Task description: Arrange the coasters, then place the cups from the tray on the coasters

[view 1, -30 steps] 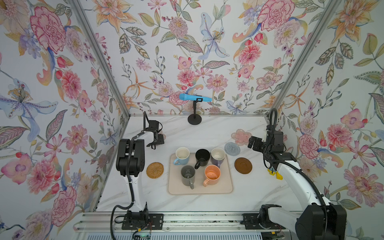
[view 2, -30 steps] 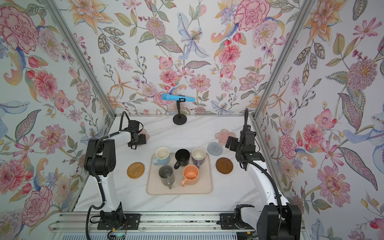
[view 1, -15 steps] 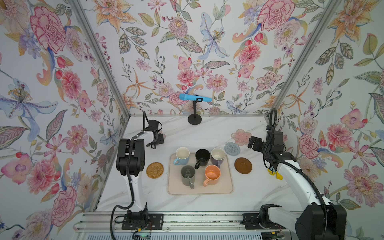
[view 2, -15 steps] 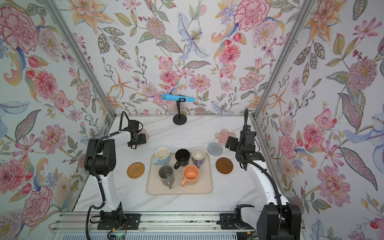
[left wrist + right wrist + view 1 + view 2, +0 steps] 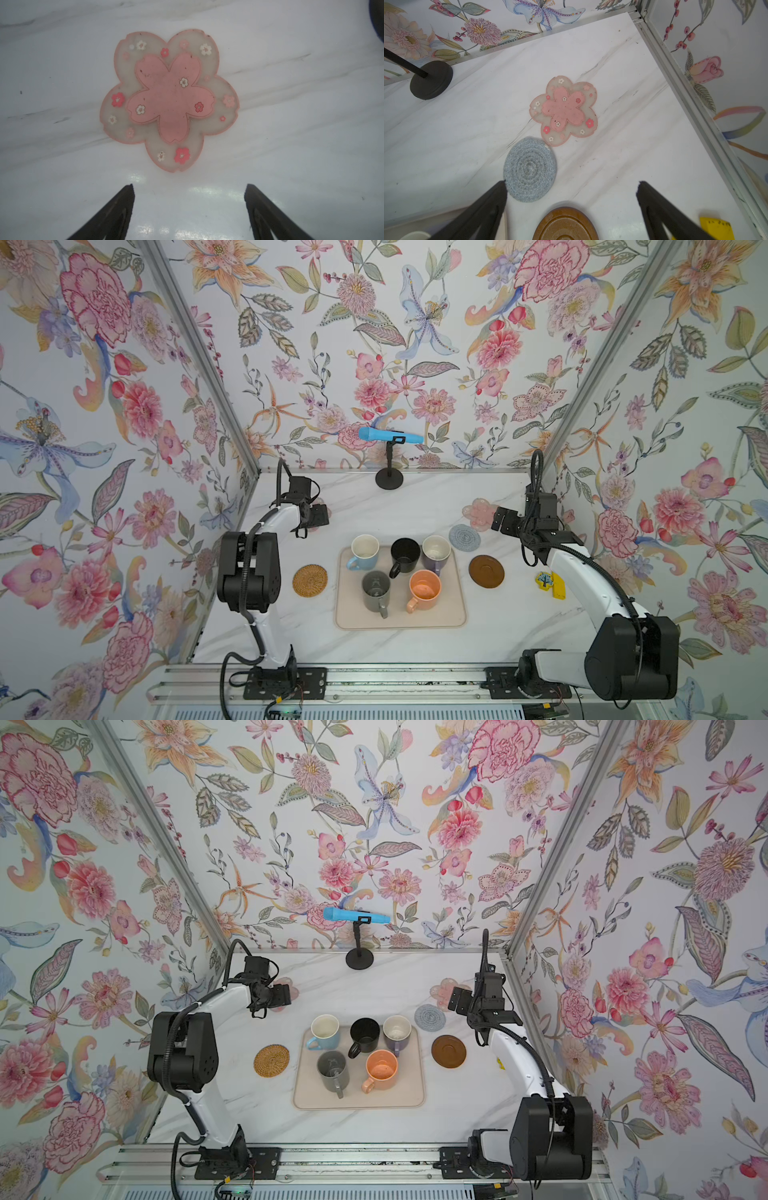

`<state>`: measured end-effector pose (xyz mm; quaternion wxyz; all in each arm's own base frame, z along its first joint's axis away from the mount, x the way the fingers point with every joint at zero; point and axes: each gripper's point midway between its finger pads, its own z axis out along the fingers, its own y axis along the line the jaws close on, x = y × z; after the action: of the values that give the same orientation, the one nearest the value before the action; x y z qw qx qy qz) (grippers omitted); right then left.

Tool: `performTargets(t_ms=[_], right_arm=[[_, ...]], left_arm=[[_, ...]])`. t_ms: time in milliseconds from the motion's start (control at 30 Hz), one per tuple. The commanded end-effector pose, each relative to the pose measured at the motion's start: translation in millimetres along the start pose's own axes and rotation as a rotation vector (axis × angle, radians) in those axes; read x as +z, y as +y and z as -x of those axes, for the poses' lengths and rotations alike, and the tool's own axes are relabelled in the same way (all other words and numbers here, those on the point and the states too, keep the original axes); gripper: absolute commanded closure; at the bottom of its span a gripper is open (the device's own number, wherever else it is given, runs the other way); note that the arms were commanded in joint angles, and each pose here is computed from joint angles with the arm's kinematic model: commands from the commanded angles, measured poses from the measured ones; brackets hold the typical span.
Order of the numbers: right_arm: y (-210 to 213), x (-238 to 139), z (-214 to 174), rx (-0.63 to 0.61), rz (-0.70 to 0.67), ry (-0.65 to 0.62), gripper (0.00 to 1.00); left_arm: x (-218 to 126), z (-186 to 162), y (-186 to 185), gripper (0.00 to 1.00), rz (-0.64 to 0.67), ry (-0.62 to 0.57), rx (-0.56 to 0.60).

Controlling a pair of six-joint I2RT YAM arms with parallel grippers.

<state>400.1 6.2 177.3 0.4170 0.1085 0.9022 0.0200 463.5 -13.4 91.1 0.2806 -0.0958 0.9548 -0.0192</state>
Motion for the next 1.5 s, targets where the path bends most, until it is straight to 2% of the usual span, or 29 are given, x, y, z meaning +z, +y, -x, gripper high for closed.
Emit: performTargets(t_ms=[0,200,433,567,667,800,900,1067,1467], right_arm=[[2.2,15.5,2.1,0.004,-0.025,0.031,0.03],[14.6,45.6,-5.4,0.005,-0.033,0.097,0.09],[29.4,50.8,-9.0,-0.016,-0.008,0.105,0.09],[33.3,47.5,-13.4,-0.027,0.003,0.111,0.08],[33.1,43.3,-13.2,-0.026,0.002,0.103,0.08],[32.6,36.4,-11.6,-0.024,0.007,0.090,0.07],[31.8,31.5,-11.6,-0.023,0.009,0.084,0.07],[30.1,22.9,-9.3,-0.025,0.011,0.069,0.06],[17.0,3.9,-7.5,-0.024,-0.005,0.035,0.05]], left_arm=[[-19.6,-7.9,6.4,0.13,0.000,0.012,0.020],[-40.0,-33.4,15.7,0.16,0.033,0.038,-0.018],[-68.5,-79.0,23.3,0.22,0.080,0.076,-0.026],[-75.0,-112.9,12.1,0.28,0.065,0.111,-0.022],[-75.0,-140.4,3.7,0.38,0.089,0.153,0.014],[-67.5,-174.7,8.8,0.64,0.123,0.217,0.030],[-62.8,-190.6,10.7,0.72,0.110,0.228,0.002],[-57.3,-196.7,14.1,0.83,0.121,0.227,-0.012],[-37.8,-202.4,20.8,0.84,0.150,0.253,-0.018]])
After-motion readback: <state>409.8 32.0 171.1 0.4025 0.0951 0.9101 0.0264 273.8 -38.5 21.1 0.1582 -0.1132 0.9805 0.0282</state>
